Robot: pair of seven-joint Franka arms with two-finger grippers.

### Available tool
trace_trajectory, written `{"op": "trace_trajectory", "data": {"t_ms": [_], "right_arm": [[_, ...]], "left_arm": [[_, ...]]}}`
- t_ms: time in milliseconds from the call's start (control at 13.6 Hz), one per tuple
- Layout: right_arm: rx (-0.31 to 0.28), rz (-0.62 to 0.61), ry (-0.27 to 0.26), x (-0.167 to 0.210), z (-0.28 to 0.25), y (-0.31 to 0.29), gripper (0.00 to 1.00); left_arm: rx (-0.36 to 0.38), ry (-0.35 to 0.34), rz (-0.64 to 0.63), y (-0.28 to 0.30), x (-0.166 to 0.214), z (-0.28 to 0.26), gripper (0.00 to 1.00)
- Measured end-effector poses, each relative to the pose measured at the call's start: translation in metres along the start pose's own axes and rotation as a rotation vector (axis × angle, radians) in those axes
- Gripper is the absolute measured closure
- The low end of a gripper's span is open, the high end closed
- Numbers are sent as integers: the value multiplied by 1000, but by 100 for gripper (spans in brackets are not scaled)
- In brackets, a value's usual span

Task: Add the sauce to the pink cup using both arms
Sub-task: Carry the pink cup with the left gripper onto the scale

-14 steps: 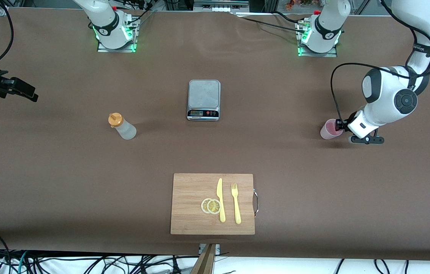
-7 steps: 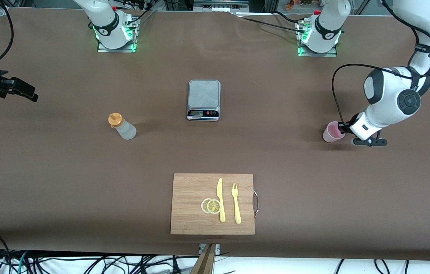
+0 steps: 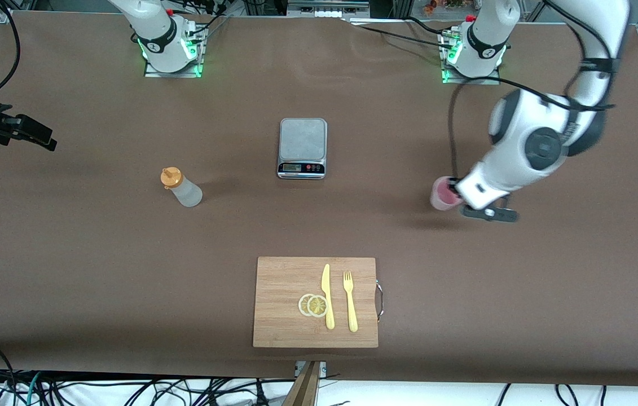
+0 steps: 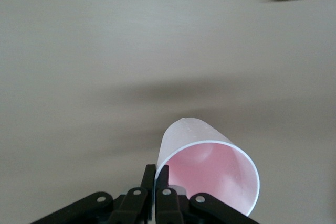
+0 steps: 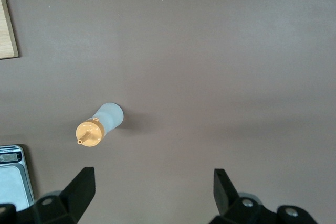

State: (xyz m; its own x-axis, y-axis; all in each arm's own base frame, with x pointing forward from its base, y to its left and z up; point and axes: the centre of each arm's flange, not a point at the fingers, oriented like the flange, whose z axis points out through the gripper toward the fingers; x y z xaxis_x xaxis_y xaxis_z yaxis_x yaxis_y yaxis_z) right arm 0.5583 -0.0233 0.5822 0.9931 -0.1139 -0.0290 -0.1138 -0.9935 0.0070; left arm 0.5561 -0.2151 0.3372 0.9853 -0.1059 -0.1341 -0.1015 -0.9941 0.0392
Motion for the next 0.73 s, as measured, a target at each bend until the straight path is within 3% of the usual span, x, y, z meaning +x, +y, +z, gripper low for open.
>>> {"op": "trace_trajectory", "data": {"t_ms": [220,440,733], "right_arm": [[0,0,0,0,0,0,0],[0,0,0,0,0,0,0],[0,0,0,0,0,0,0]], "left_arm": [[3,-36,77,114,-38,21,96],[-58,-88,50,183,-63,44,96],[-71,-66,-22,255,-86,52,96]]}}
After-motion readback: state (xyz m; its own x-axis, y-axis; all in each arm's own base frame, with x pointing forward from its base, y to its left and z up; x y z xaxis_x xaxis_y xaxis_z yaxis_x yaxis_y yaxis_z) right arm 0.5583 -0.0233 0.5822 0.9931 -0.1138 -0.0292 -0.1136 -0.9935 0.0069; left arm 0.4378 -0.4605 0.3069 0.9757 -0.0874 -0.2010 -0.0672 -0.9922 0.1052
